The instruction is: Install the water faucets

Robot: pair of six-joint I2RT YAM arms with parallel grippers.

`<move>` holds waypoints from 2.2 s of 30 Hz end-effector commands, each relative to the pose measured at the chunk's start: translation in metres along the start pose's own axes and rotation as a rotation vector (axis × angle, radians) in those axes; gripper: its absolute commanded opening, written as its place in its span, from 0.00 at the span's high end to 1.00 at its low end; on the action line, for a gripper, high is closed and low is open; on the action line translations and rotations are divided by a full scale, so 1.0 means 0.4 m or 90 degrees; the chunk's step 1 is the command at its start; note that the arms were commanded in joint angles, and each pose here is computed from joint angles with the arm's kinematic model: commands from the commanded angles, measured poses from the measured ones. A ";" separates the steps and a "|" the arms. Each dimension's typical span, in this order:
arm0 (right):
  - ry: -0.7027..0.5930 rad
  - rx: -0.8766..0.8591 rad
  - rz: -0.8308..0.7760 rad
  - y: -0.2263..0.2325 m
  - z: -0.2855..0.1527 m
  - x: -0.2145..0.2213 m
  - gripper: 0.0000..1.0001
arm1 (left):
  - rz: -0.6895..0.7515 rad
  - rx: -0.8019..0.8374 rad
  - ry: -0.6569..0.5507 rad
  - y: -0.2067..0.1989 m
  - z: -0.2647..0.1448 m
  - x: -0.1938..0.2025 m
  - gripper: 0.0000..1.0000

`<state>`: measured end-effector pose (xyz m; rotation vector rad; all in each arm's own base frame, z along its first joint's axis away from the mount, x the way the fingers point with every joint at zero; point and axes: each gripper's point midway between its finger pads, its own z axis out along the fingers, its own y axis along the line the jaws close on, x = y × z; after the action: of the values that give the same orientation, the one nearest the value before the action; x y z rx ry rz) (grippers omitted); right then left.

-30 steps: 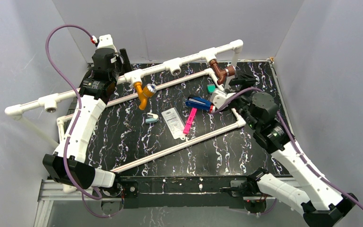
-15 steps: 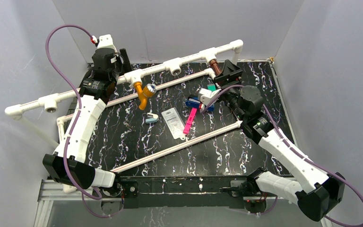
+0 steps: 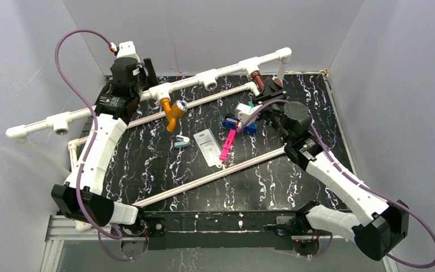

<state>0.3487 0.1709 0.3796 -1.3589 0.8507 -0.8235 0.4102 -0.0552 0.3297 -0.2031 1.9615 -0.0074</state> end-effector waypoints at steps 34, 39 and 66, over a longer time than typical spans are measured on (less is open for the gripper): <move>-0.053 0.107 1.354 -0.041 -0.015 -0.138 0.99 | 0.061 0.007 0.178 0.004 -0.025 0.195 0.30; -0.071 0.134 1.550 -0.055 -0.019 -0.144 0.99 | 0.061 0.008 0.178 0.004 -0.027 0.195 0.29; -0.236 0.054 2.090 -0.186 -0.045 -0.183 0.99 | 0.060 0.019 0.181 -0.003 -0.028 0.206 0.29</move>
<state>0.3272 0.2137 0.3793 1.0723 1.3824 1.4749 0.4105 -0.0563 0.3307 -0.1978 1.9584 -0.0147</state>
